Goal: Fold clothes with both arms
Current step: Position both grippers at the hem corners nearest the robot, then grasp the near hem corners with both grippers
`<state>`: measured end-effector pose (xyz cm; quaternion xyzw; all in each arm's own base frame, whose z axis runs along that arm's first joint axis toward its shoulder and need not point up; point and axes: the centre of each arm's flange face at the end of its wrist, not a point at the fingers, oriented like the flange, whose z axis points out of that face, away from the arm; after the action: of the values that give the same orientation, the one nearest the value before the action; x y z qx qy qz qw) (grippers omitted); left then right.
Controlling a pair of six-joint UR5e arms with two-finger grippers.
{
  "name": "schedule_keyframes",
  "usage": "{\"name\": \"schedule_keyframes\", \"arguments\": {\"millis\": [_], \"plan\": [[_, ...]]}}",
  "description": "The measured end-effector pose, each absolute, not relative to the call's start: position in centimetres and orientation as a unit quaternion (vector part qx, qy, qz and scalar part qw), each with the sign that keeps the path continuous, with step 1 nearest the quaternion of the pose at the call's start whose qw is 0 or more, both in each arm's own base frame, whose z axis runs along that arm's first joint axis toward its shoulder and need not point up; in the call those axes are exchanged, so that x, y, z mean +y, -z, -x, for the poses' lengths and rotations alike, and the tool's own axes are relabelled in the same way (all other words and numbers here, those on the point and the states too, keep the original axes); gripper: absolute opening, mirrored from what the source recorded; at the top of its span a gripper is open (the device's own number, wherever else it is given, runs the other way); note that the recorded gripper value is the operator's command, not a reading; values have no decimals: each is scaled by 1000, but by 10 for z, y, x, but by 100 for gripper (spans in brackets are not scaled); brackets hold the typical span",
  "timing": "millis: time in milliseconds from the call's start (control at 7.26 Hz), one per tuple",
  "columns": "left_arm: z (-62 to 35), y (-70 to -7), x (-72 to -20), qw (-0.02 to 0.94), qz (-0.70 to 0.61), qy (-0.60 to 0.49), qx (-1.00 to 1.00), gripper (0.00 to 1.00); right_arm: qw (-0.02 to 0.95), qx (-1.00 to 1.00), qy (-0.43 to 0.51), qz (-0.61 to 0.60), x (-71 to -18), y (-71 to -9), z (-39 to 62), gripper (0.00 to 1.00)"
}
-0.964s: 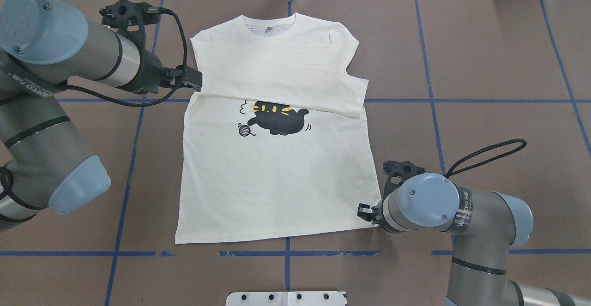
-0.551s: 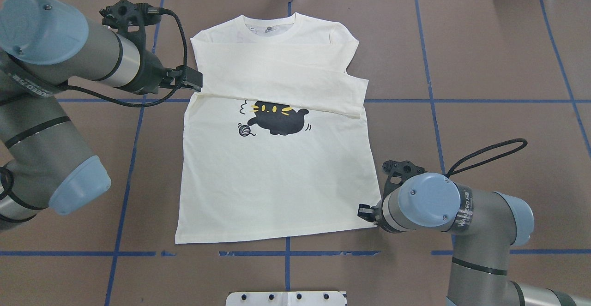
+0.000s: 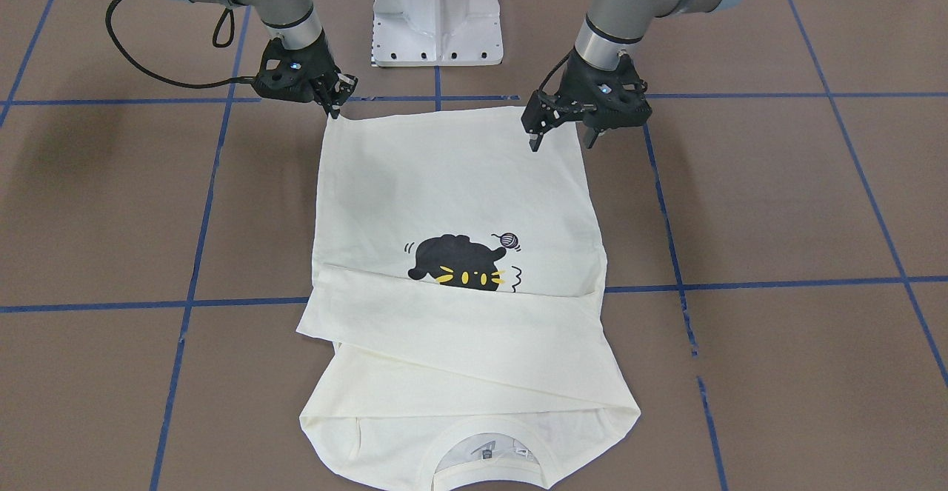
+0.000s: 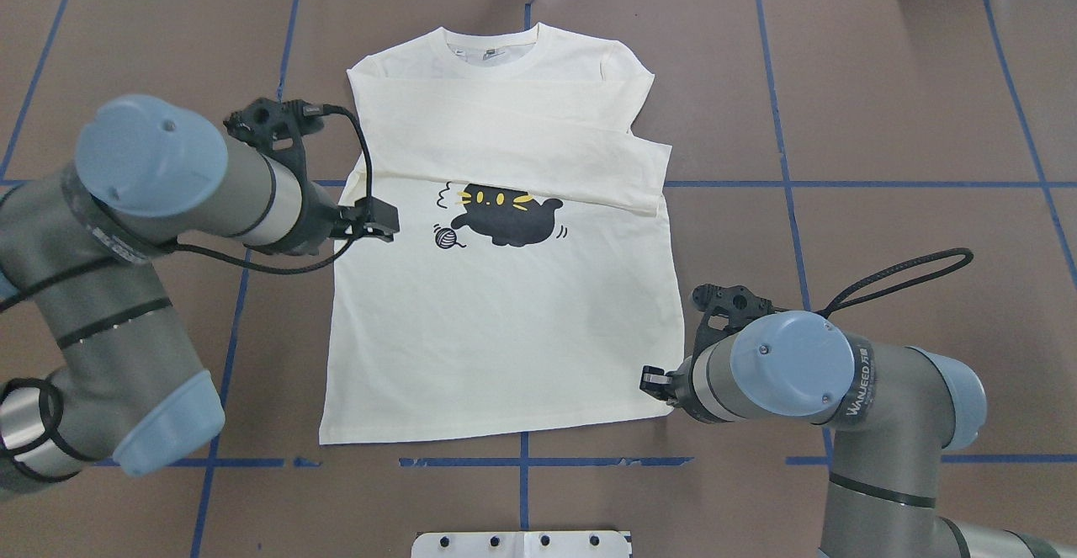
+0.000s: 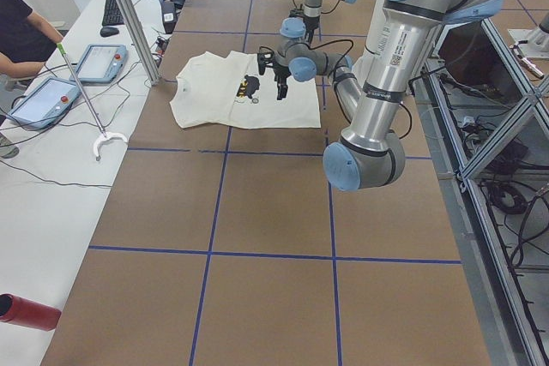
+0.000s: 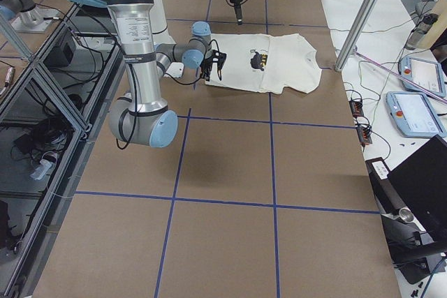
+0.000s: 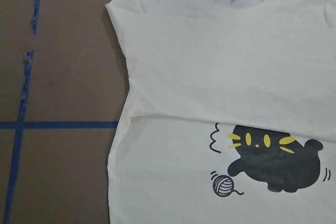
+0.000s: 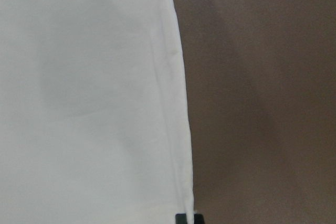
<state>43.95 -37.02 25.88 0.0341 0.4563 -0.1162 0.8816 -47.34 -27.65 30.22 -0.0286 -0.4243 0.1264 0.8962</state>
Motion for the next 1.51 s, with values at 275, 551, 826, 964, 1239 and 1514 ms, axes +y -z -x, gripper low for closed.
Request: {"name": "schedule_keyframes", "arguments": {"millis": [275,551,826,964,1239,1514], "plan": [[-452,-296,-332,896,-23,123,426,92,890,-436,-131,22,-282,-291,462,0],[-463,-328,-306,909,-14,120,398,89,887,-441,-136,18,-288,-286,456,0],[-479,-336,-280,914,3,112,391,86,886,-443,-138,16,-291,-284,454,0],[-485,-339,-270,915,9,107,389,85,885,-444,-139,15,-292,-284,453,0],[-494,-349,-264,920,15,102,379,77,885,-444,-141,13,-295,-283,451,0],[-497,-354,-263,922,16,102,374,71,884,-446,-143,12,-298,-281,451,0]]}}
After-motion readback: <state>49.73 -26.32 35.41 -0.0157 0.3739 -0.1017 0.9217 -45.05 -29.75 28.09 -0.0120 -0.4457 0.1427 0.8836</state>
